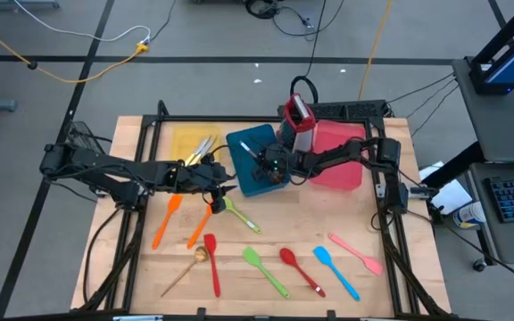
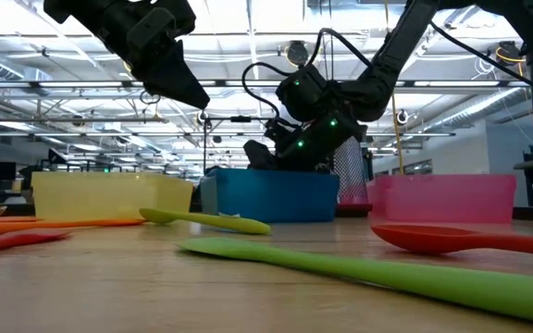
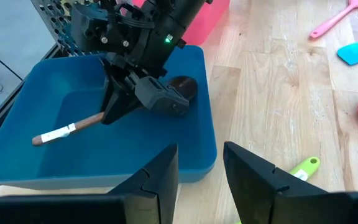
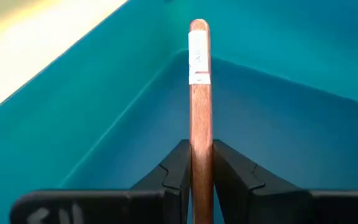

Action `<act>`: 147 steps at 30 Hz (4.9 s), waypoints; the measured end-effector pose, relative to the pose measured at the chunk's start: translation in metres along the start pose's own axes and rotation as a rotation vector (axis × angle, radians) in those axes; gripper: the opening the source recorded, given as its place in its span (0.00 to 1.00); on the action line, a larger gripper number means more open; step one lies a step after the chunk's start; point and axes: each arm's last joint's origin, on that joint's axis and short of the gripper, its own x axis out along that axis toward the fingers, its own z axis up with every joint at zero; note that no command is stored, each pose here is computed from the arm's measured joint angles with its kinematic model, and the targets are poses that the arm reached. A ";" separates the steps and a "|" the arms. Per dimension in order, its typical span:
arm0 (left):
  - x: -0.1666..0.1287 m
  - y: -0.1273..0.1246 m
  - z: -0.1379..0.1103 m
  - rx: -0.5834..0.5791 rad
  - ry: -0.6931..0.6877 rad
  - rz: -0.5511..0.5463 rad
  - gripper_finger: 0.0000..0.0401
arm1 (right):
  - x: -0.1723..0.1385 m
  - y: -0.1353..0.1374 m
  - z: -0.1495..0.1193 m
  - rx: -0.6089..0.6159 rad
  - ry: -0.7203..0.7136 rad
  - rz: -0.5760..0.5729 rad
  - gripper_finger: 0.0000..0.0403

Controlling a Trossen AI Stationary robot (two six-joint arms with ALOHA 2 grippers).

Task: Pick & Place Kitchen Items
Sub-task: Put the wooden serving spoon into the blue bin, then put the green serving spoon into the blue bin

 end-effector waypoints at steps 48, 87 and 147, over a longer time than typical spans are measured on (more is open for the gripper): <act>0.003 -0.039 -0.053 0.149 -0.057 -0.295 0.33 | -0.064 0.060 0.035 -0.486 -0.184 0.264 0.25; 0.095 -0.043 -0.082 0.291 0.273 -0.315 0.33 | -0.141 0.093 -0.035 -0.649 0.162 0.396 0.47; 0.019 -0.005 -0.018 0.362 -0.019 -0.115 0.10 | -0.137 0.102 -0.008 -0.782 -0.222 0.358 0.45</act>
